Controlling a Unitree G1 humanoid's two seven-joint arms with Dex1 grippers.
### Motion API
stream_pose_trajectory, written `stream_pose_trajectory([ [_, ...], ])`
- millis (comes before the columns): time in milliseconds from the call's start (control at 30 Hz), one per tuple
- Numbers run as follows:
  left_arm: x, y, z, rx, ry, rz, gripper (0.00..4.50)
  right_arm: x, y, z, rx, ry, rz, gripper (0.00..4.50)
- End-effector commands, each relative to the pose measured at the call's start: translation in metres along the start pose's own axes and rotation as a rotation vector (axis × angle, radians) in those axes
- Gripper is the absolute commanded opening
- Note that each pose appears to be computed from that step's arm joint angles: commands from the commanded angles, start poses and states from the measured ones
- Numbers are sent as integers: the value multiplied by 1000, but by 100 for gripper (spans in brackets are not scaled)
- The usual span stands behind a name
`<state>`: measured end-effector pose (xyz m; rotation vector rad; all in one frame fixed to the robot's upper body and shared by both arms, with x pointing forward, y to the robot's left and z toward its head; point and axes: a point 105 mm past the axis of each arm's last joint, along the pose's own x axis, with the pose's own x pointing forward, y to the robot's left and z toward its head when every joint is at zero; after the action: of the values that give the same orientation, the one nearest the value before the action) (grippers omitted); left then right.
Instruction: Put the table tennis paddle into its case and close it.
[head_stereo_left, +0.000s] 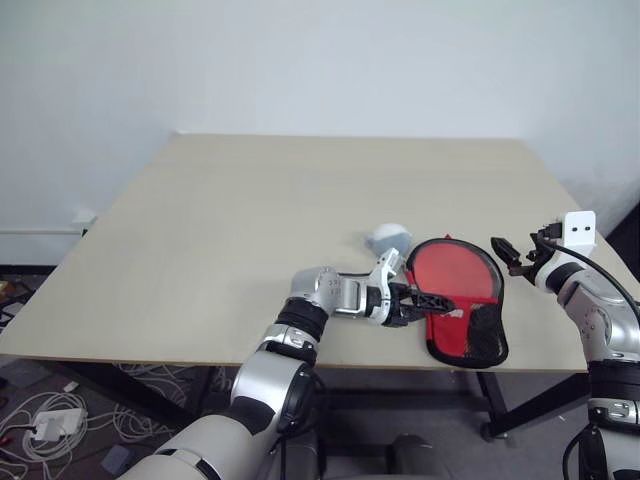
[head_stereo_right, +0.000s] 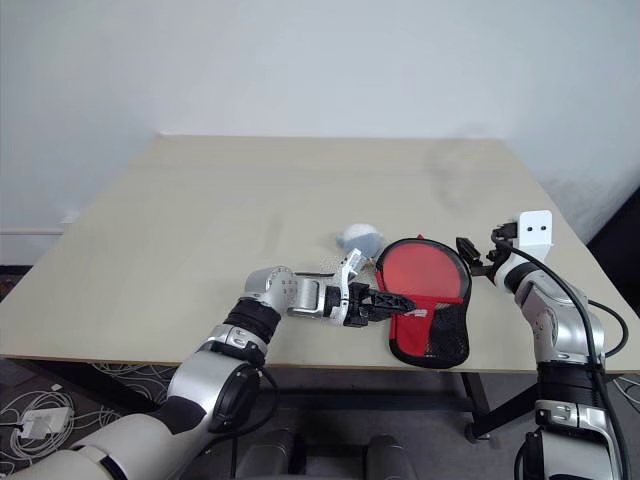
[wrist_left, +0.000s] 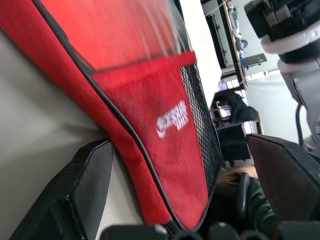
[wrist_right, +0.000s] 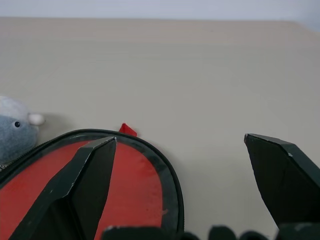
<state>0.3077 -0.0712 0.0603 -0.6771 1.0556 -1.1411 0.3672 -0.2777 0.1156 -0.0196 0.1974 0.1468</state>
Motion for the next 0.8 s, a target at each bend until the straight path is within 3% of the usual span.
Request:
stream_pose_trajectory([
  [33, 45, -36, -17, 21, 47, -100, 450, 1, 2, 21, -11, -73, -1, 445],
  [100, 45, -34, -17, -5, 37, -99, 450, 3, 4, 21, -14, -73, 0, 445],
  [233, 44, -37, -14, -29, 12, -129, 360, 4, 7, 21, -19, -79, 12, 450],
  [567, 42, -34, -13, -62, -9, -146, 15, 4, 3, 18, -1, -75, -19, 450],
  [667, 38, -34, -10, -68, -24, -165, 3, 4, 2, 17, 13, -75, -29, 450],
  [800, 26, -7, -4, -40, -66, -33, 3, 5, 3, 15, 5, -68, -28, 450],
])
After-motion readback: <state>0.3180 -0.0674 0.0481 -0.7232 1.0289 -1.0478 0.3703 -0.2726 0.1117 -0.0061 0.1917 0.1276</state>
